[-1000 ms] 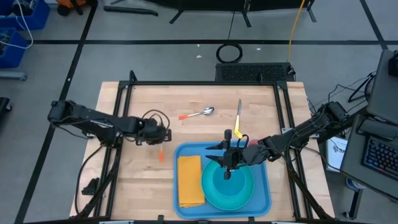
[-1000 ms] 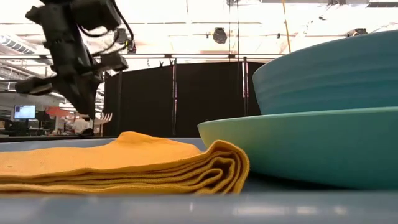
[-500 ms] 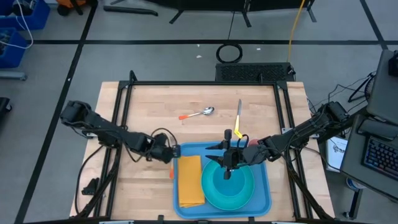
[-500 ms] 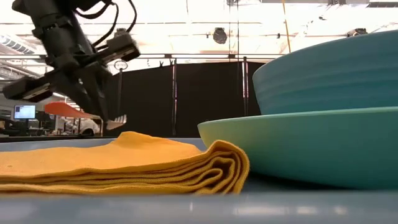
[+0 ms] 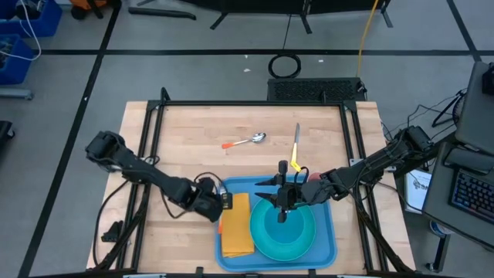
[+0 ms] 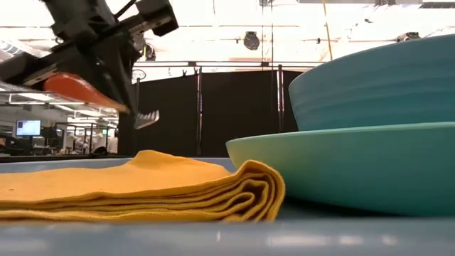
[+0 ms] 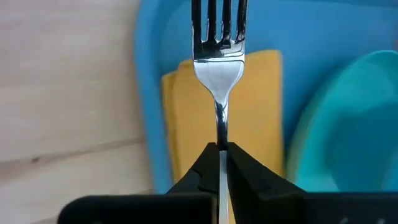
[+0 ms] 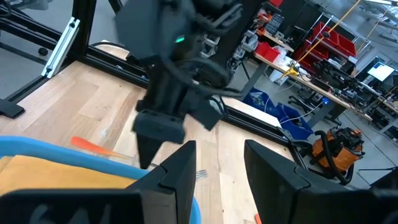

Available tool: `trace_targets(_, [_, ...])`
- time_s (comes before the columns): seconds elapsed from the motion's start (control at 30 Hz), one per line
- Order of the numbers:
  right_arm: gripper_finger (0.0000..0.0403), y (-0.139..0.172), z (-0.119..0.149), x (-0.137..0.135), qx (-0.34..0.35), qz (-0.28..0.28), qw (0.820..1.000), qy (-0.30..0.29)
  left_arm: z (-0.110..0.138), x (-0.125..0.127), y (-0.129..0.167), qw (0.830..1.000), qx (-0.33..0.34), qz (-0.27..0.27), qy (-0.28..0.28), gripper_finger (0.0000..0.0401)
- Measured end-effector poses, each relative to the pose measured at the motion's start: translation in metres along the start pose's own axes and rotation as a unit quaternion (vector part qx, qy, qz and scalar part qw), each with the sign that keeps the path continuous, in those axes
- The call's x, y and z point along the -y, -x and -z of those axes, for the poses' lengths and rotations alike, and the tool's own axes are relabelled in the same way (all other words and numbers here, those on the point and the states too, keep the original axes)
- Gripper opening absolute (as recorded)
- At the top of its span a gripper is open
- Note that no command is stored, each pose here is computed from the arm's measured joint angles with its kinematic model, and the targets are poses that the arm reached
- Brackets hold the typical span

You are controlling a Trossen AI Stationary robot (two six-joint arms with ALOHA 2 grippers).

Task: Set up tray
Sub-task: Put the orange fork on the orange table napkin

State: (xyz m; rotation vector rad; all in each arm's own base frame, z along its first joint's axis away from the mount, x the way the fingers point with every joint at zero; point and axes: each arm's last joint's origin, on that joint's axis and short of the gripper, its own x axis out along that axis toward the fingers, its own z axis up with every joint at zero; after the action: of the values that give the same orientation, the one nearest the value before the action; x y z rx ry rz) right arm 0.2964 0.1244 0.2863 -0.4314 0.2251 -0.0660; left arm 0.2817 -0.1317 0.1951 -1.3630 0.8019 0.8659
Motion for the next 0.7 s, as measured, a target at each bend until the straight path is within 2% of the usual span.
trace_targets(0.27, [0.0125, 0.0, 0.0, 0.0, 0.0, 0.0, 1.0, 0.0, 0.026, 0.0, -0.025, 0.999, -0.023, 0.028, 0.016, 0.001])
trace_targets(0.53, [0.0125, 0.0, 0.0, 0.0, 0.001, 0.001, 1.0, -0.001, 0.04, 0.0, -0.036, 0.999, -0.025, 0.017, 0.016, 0.001])
trace_targets(0.7, [0.0125, 0.0, 0.0, 0.0, 0.0, 0.0, 1.0, 0.0, 0.039, -0.003, -0.036, 1.0, -0.016, 0.003, 0.013, 0.001])
